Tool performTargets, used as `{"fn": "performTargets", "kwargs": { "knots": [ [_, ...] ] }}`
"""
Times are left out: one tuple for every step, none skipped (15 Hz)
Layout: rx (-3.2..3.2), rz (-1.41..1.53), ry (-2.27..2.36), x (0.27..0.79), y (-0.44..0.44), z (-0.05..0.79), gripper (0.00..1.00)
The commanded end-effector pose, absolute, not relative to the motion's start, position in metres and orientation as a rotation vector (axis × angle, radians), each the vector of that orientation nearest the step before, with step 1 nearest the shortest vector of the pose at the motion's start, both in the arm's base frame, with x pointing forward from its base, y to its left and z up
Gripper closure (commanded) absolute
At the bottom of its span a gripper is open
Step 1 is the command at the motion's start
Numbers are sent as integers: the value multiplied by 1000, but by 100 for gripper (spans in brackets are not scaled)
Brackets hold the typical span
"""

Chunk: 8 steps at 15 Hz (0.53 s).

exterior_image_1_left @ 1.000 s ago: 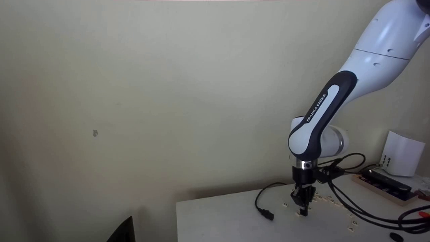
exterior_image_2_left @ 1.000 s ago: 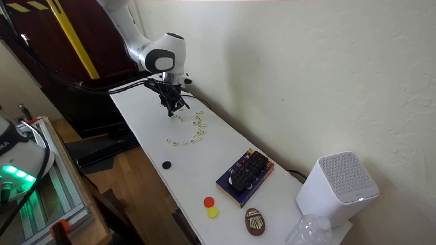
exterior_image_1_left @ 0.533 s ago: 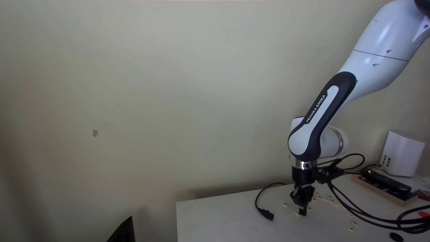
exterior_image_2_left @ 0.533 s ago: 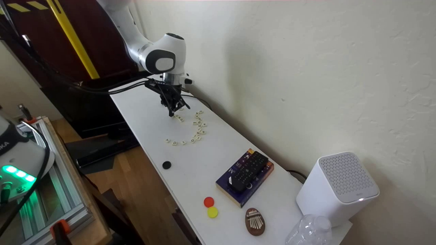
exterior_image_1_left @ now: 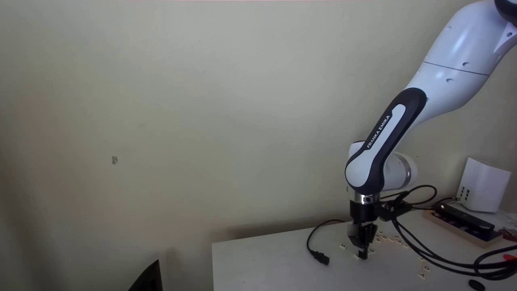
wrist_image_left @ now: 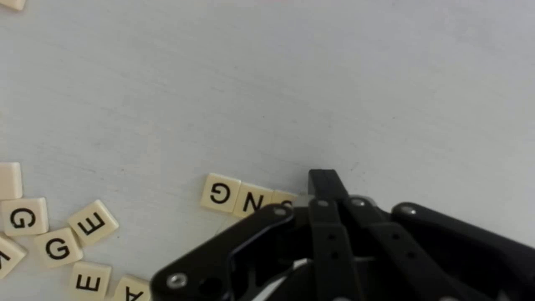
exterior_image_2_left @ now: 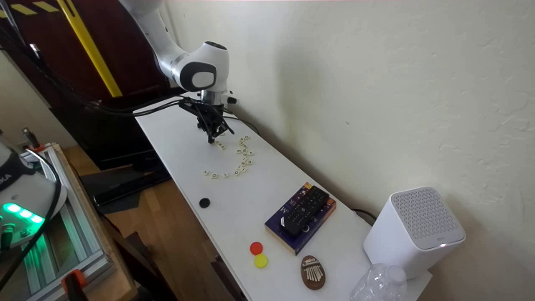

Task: Replace the first tile in the word with a new one

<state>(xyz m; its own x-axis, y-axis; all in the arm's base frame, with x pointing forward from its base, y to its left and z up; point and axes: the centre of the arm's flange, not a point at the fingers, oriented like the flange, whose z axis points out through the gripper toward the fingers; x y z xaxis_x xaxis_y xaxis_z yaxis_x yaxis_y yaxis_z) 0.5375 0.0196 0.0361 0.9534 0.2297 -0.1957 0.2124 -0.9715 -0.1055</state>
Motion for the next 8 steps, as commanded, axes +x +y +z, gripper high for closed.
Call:
{"fn": "performTargets", "kwargs": {
  "knots": [
    [-3028,308,-350,543,21,30,100],
    [-3028,307,-348,543,21,30,100],
    [-3028,307,-347,543,20,30,100],
    [-3027,307,-347,544,20,30,100],
    [-3028,306,-346,544,20,30,100],
    [-3028,307,-345,545,20,30,100],
    [-3027,306,-344,545,20,30,100],
    [-3026,305,-345,545,20,30,100]
  ]
}}
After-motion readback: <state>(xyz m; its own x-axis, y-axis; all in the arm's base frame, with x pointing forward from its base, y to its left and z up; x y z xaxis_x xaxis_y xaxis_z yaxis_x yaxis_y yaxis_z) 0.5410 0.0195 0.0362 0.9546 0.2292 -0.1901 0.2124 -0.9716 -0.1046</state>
